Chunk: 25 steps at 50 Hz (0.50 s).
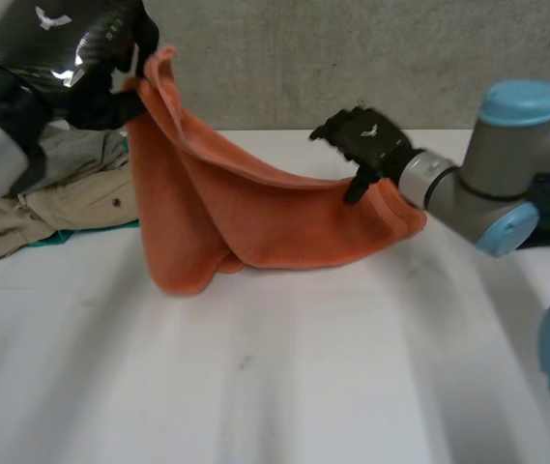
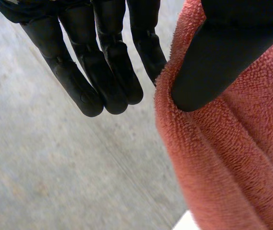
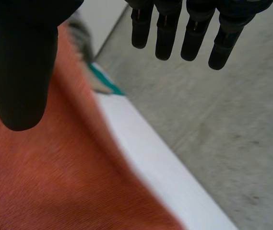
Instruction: Fold the laundry.
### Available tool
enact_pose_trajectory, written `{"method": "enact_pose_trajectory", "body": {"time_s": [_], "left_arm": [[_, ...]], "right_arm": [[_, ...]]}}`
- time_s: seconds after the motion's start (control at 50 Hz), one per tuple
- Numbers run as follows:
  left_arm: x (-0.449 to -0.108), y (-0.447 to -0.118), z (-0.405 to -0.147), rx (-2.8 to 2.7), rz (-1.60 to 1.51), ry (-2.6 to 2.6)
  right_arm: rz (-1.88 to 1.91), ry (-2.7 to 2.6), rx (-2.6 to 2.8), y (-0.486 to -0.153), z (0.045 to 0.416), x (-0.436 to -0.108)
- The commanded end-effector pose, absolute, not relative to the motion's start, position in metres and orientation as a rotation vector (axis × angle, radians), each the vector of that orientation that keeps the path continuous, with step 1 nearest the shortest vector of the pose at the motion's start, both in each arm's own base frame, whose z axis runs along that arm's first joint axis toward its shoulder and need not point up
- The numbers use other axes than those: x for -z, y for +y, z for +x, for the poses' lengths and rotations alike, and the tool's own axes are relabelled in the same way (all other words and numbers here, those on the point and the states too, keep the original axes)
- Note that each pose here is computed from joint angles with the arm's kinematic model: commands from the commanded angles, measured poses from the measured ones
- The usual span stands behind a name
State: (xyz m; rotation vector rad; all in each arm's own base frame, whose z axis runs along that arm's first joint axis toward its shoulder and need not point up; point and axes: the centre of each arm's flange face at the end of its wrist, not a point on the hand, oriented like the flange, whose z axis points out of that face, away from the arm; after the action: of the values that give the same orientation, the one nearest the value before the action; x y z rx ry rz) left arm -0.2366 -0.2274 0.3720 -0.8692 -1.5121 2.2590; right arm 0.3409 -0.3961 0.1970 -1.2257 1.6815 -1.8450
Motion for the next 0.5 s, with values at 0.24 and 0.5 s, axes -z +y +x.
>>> {"method": "enact_pose_trajectory", "body": {"time_s": [0.24,0.5], "left_arm": [[-0.383,-0.230,-0.196,-2.375,-0.776,-1.558],[-0.270,-0.317,-0.188,-2.064,-0.858,-2.156]], "right_arm": [[-1.180,2.000,2.108,-0.431,0.314,-0.180],[-1.360,2.080,1.951,-0.360,0.238,-0.277]]}}
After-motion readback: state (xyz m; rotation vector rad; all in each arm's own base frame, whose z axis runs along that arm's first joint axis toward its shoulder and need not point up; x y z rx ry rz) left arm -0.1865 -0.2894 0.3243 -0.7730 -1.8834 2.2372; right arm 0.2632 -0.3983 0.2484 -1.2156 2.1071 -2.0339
